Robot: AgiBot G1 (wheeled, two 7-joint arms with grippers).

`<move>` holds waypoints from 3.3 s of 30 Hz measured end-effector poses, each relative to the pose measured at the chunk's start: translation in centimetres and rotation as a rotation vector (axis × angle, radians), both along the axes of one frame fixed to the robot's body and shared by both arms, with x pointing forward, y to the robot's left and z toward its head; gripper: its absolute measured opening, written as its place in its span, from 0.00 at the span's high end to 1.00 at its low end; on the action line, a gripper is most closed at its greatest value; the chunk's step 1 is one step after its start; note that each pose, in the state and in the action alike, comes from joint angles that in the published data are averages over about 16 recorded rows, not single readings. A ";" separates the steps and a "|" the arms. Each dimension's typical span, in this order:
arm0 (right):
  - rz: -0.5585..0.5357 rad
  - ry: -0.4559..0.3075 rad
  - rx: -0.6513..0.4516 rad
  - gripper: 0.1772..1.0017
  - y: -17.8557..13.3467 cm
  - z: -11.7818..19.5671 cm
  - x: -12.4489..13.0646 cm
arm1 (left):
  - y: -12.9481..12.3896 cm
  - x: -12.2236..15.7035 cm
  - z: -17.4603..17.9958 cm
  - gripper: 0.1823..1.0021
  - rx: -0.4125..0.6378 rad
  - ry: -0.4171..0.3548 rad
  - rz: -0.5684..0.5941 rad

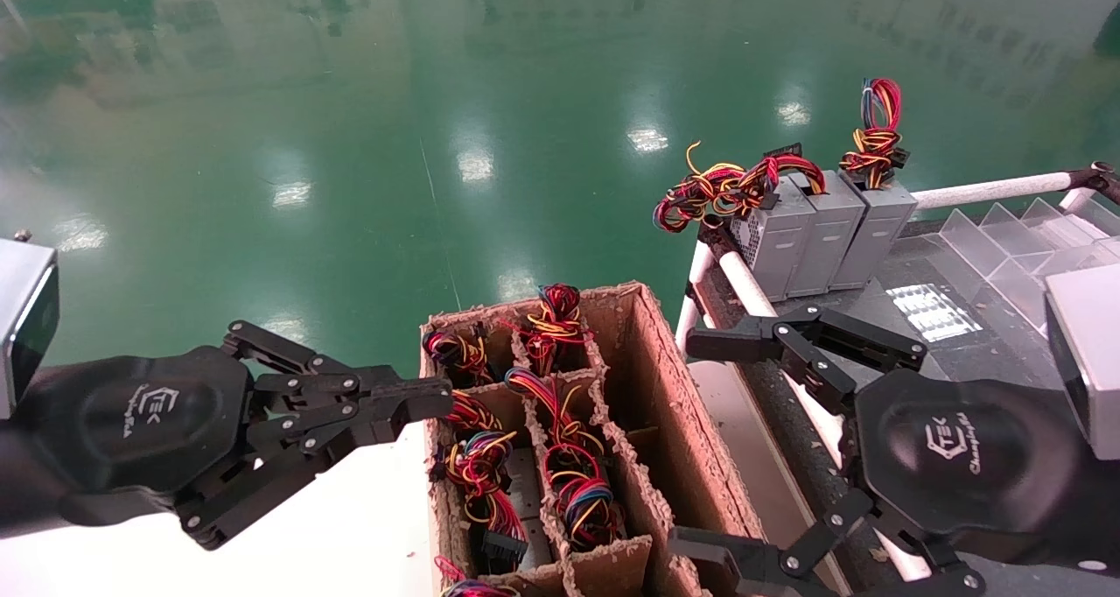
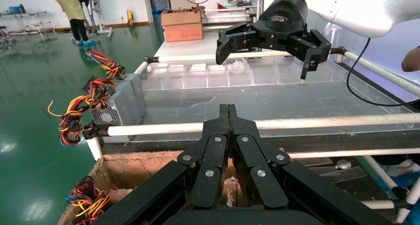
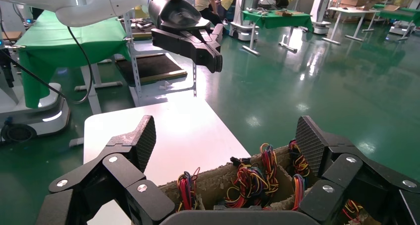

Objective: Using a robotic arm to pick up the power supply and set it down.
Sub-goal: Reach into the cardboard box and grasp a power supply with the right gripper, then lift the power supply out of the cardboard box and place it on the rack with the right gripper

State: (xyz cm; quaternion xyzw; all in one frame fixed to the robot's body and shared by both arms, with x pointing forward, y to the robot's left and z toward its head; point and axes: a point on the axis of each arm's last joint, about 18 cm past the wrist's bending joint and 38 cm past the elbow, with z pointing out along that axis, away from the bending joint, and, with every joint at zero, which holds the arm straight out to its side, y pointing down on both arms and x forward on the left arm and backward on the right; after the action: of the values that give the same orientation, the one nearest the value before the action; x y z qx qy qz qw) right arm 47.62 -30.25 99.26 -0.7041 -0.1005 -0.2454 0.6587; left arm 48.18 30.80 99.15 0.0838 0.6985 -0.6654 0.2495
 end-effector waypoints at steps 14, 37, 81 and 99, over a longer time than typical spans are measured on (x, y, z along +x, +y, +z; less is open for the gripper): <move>-0.078 0.076 -0.062 0.00 0.2 -2.1 2.3 | 0.0 0.0 0.0 0.93 0.000 0.000 0.000; -0.002 0.281 -0.288 0.03 9.5 -10.9 7.4 | 0.0 0.0 0.0 0.41 0.000 0.000 0.000; -0.009 0.199 -0.221 0.90 11.7 -11.4 8.0 | 0.0 0.0 0.0 0.00 0.000 0.000 0.000; -0.015 0.128 0.132 0.94 3.1 -3.1 5.5 | 0.0 0.0 0.0 0.00 0.000 0.000 0.000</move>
State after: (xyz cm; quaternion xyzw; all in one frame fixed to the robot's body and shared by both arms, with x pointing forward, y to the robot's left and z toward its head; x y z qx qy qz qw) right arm 53.14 -27.19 96.13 -0.6742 -0.0366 -0.2108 0.7069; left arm 48.18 30.80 99.15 0.0838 0.6985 -0.6654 0.2495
